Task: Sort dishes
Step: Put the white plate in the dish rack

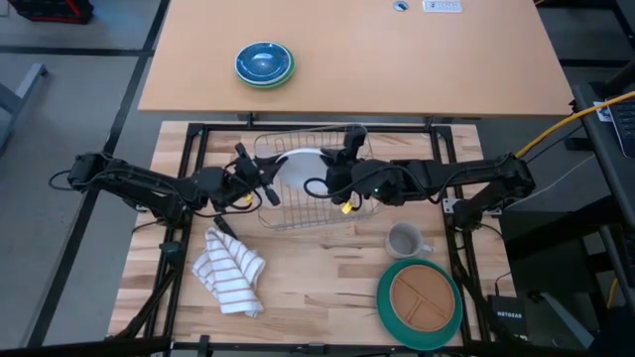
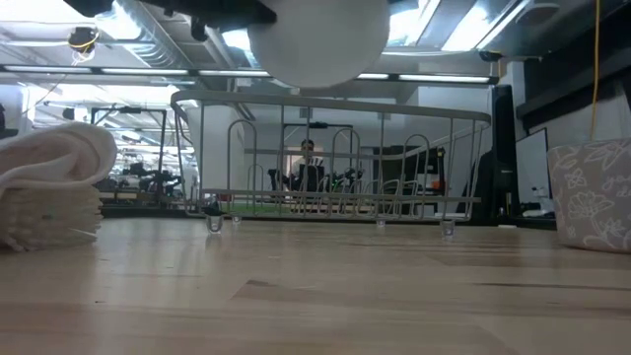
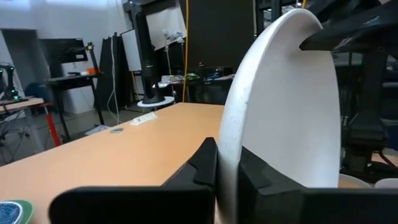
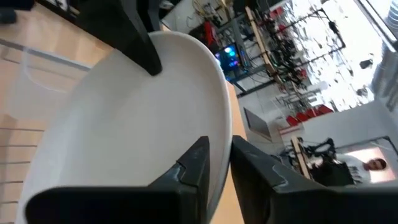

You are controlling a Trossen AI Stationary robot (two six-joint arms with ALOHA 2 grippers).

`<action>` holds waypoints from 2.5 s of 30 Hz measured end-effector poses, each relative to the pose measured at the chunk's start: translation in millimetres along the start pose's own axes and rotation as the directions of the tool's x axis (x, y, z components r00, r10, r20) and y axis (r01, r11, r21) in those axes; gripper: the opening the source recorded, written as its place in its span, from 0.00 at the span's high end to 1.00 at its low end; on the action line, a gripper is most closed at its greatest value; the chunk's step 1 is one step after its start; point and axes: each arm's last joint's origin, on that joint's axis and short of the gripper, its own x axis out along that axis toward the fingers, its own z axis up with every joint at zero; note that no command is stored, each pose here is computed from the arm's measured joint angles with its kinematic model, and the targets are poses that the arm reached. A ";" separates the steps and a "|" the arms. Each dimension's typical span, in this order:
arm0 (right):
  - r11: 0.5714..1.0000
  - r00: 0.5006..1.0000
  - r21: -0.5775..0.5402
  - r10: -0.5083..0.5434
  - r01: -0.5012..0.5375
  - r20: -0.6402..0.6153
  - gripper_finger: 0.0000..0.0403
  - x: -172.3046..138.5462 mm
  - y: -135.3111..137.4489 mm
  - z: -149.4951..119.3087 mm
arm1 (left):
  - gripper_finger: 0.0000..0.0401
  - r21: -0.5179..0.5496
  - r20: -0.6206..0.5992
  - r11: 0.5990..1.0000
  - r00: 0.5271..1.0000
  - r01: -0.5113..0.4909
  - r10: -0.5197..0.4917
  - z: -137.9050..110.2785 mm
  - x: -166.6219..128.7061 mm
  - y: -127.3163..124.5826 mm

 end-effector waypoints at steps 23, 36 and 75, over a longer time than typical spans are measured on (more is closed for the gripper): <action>0.997 0.973 0.075 -0.038 0.021 0.229 0.61 -25.0 -37.7 14.9 | 0.98 0.079 -0.009 0.997 1.000 0.005 -0.005 -0.6 -0.1 -0.7; 0.999 0.990 -0.002 0.046 -0.046 0.133 0.61 -63.8 -82.5 11.3 | 0.99 0.182 0.008 0.982 0.999 -0.043 0.042 1.0 5.4 7.2; 0.983 0.939 -0.058 0.151 -0.177 -0.309 0.61 -104.2 -94.7 -41.1 | 0.99 0.666 -0.087 0.677 0.935 0.312 -0.345 -11.0 89.4 57.3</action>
